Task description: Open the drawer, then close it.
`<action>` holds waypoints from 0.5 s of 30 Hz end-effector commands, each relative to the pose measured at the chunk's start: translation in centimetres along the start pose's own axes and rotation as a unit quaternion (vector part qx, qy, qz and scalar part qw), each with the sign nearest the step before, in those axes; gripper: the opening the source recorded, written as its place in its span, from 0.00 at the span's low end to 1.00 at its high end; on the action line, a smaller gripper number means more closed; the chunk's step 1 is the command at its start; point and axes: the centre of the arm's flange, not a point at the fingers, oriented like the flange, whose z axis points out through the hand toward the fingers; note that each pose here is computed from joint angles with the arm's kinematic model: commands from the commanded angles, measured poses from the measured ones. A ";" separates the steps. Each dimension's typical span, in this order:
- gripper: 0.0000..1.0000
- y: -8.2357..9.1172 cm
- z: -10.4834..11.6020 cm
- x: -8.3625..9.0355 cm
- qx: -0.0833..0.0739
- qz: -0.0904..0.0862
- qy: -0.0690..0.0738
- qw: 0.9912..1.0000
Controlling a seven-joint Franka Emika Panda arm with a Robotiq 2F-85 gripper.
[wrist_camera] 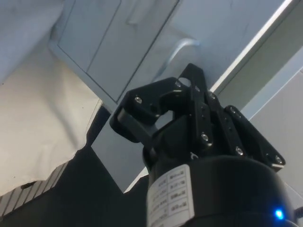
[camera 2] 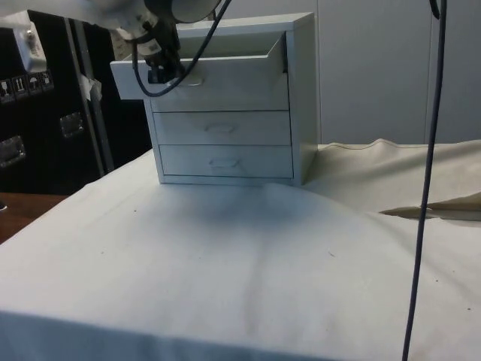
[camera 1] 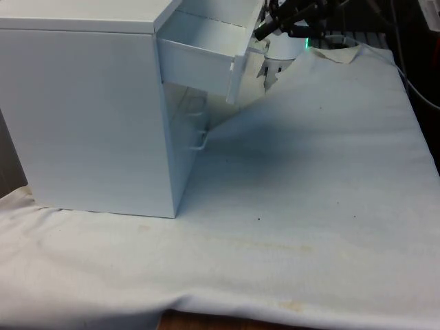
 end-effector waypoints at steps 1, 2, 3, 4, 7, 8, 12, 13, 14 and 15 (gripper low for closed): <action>0.00 0.6 0.4 0.0 0.000 -0.003 0.004 1.000; 0.00 0.7 0.6 0.0 0.000 -0.003 0.003 1.000; 0.00 1.0 0.6 0.0 -0.001 -0.003 0.002 1.000; 0.00 1.2 0.9 0.1 -0.001 -0.003 0.000 1.000; 0.00 1.1 0.8 0.1 -0.002 0.000 -0.006 1.000; 0.00 1.6 1.1 0.1 -0.002 -0.003 -0.002 1.000; 0.00 2.3 1.7 0.2 -0.004 -0.003 -0.006 1.000; 0.00 2.4 1.8 0.2 -0.004 -0.004 -0.007 1.000; 0.00 2.8 2.1 0.2 -0.006 -0.004 -0.009 1.000; 0.00 2.9 2.1 0.2 -0.006 -0.004 -0.010 1.000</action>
